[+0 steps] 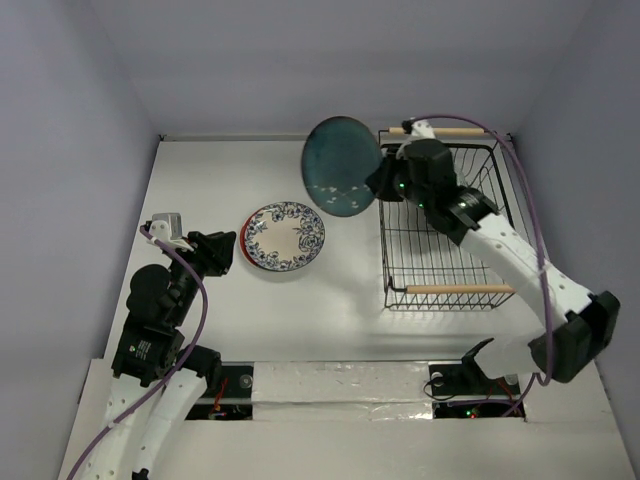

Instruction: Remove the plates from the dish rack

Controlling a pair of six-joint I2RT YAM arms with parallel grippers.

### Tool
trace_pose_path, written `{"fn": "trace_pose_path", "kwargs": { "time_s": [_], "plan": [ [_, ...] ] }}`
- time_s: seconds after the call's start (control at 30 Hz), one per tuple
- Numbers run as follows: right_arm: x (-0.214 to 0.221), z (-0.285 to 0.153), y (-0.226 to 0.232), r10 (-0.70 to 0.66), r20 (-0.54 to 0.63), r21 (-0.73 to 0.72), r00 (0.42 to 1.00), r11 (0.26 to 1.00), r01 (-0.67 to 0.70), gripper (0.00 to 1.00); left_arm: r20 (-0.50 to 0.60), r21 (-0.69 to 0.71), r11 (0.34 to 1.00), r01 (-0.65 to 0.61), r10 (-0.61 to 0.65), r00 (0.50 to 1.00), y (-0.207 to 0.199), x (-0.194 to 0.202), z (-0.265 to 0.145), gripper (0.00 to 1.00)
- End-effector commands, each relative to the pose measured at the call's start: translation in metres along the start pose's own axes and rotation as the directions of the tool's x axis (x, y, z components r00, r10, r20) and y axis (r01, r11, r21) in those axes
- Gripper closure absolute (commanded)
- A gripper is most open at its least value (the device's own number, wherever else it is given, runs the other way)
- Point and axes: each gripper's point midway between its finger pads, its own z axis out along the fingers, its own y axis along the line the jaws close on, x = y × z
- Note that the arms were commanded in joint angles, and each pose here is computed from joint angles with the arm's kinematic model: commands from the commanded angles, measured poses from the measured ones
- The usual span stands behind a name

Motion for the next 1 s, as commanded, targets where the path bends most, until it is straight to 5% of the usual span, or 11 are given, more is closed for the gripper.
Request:
{"fn": "trace_pose_path", "kwargs": {
  "time_s": [0.0,0.4,0.97],
  "plan": [
    [-0.069,-0.002,0.099,0.19,0.182,-0.364,0.965,0.925,-0.114,1.0,0.031,0.032,0.999,0.001,-0.002,1.0,-0.007,-0.007,0.0,0.72],
    [0.043,0.093,0.153,0.304,-0.161,-0.452,0.939,0.823,-0.344,1.0,0.036,0.034,0.999,0.0,-0.001,0.999,-0.007,-0.008,-0.002,0.72],
    [0.152,0.144,0.122,0.318,-0.344,-0.293,0.883,0.857,-0.423,0.92,0.038,0.037,0.999,0.001,-0.003,0.999,-0.008,-0.008,-0.002,0.72]
  ]
}}
